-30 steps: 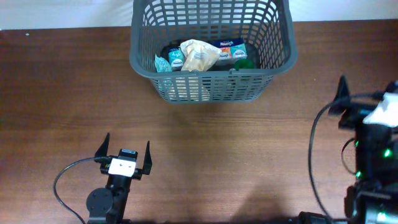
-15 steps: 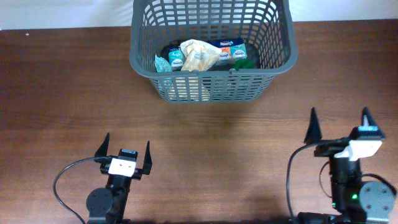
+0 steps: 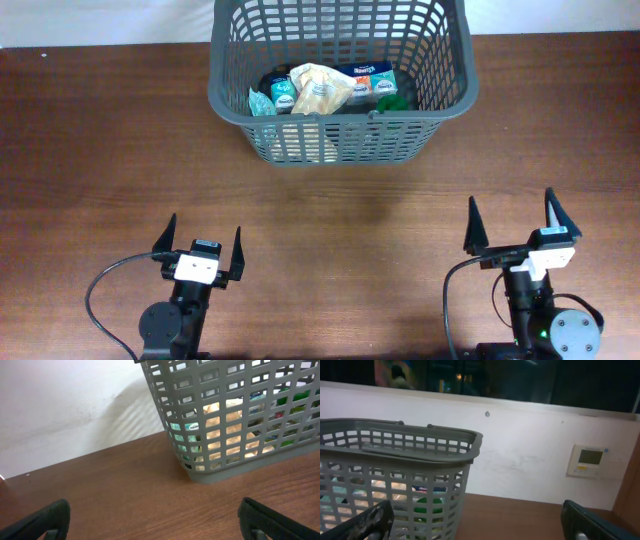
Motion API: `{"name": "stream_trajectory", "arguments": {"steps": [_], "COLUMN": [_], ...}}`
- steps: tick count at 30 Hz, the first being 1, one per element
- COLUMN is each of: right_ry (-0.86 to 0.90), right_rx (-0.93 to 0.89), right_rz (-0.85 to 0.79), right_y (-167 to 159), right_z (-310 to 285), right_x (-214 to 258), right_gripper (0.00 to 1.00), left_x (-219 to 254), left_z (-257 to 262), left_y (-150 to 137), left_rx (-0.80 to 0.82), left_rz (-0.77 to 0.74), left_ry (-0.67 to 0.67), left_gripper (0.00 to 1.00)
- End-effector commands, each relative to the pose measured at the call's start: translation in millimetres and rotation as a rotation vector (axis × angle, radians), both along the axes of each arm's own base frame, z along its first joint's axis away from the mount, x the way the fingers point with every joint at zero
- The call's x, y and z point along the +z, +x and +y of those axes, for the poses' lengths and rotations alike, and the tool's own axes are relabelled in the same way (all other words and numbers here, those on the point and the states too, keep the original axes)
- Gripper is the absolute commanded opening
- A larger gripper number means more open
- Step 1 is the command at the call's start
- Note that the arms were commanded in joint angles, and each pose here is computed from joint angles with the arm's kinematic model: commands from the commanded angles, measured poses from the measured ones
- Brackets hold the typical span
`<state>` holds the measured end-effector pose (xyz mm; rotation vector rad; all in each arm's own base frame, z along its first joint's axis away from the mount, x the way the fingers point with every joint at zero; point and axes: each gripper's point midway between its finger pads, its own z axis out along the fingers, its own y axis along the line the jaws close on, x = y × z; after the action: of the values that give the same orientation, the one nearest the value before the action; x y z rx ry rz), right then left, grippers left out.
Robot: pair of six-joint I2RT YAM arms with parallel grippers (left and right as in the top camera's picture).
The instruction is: Pack container
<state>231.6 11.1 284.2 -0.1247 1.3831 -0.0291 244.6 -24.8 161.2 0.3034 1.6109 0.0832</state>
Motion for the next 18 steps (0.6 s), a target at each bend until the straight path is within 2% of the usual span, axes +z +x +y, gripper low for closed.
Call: {"name": "stream_trajectory", "arguments": {"steps": [1, 18], "right_ry": [-0.008, -0.007], "right_rx": [0.016, 0.016], "right_rz": [-0.019, 0.003], "right_y": [-4, -1], "right_z": [4, 4], "right_x": [-5, -32], "right_gripper": [0.99, 0.99], "left_x": [-2, -2], "left_z": [1, 1], "left_y": [0, 0], "left_rx": [-0.001, -0.001], "left_rz": [-0.002, -0.002], "left_ry": [0.015, 0.015], "left_gripper": [0.99, 0.99]}}
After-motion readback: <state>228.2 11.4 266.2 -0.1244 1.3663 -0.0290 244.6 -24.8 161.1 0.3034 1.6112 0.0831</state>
